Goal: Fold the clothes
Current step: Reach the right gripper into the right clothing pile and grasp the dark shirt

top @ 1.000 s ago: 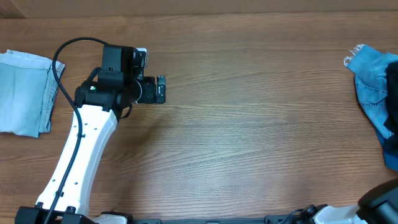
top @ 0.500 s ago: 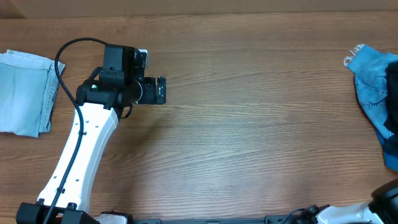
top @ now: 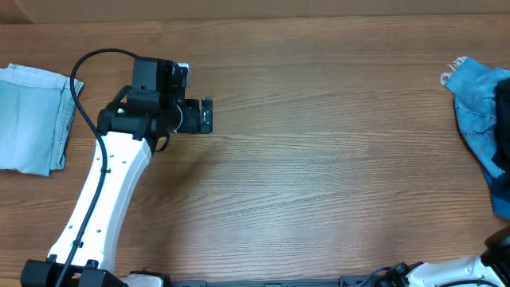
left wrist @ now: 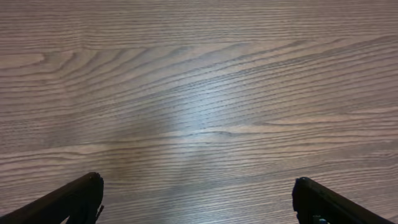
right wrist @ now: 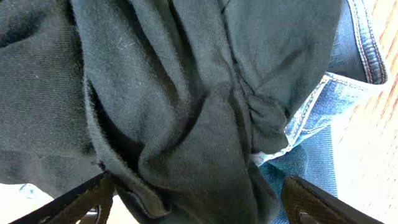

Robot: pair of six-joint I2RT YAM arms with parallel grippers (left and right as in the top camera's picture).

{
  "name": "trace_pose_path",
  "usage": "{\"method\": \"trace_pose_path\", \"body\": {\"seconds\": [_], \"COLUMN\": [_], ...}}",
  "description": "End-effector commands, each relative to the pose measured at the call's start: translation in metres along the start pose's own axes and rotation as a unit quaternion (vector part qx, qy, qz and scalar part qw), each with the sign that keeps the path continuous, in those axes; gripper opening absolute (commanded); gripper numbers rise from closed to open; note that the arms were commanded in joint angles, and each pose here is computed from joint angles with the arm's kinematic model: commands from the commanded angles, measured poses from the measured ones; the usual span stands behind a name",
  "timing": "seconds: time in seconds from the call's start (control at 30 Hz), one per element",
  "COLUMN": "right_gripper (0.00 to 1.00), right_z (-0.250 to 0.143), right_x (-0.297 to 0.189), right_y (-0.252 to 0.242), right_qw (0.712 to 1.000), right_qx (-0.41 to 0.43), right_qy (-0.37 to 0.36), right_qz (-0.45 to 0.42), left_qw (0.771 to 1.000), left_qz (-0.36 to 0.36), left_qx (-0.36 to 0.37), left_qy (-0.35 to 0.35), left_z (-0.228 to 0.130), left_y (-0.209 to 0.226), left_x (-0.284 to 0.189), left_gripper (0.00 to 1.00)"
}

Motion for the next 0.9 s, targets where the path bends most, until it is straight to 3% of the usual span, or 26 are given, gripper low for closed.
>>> {"method": "trace_pose_path", "body": {"seconds": [0.0,0.07,0.13,0.23,0.3,0.43,0.5,0.6,0.77,0.87], "right_gripper": [0.88,0.82,0.7,0.32,0.21,0.13,0.04,0.04,0.04,0.04], "right_z": [0.005,0.002,0.0,-0.001,0.001,0.012,0.018,0.018,0.005,-0.019], "right_x": [0.001,0.009,0.013,0.011,0.004,-0.031,-0.057,-0.082,-0.153,-0.217], "right_y": [0.0,-0.003,-0.004,-0.004,-0.003,0.006,0.02,0.051,0.135,0.189], "right_qw": [1.0,1.0,1.0,1.0,1.0,0.999,0.994,0.987,0.958,0.912], "right_qx": [-0.011,-0.009,-0.006,-0.006,0.005,0.033,0.065,0.061,-0.043,-0.128], "right_qy": [-0.005,0.006,0.013,0.017,0.01,-0.04,-0.071,-0.089,-0.131,-0.154], "right_qz": [-0.005,-0.016,-0.016,-0.016,-0.016,0.003,0.047,0.118,0.251,0.359], "left_qw": [1.0,1.0,1.0,1.0,1.0,1.0,1.0,1.0,1.0,1.0], "left_qz": [-0.005,-0.005,-0.005,-0.005,-0.005,-0.005,-0.005,-0.005,-0.005,-0.001], "left_qx": [0.004,0.003,0.003,0.003,0.004,0.003,0.003,0.004,0.003,-0.001], "left_qy": [-0.007,-0.007,-0.007,-0.007,-0.007,-0.007,-0.007,-0.007,-0.006,0.007], "left_z": [0.006,0.006,0.006,0.006,0.006,0.006,0.006,0.006,0.006,0.001], "left_y": [-0.003,-0.003,-0.003,-0.003,-0.003,-0.003,-0.003,-0.003,-0.003,-0.002], "left_x": [-0.003,-0.003,-0.003,-0.003,-0.003,-0.003,-0.003,-0.003,-0.003,-0.003], "left_gripper": [1.0,1.0,1.0,1.0,1.0,1.0,1.0,1.0,1.0,1.0]}}
Point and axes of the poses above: each gripper's point midway between its finger pads, its own x axis out along the fingers, its own y axis along the line the jaws close on, z = x × y, the point moved 7 cm from there along -x, back along the fingers, and after that the axes turned 11 degrees about -x, right-handed, at the moved point
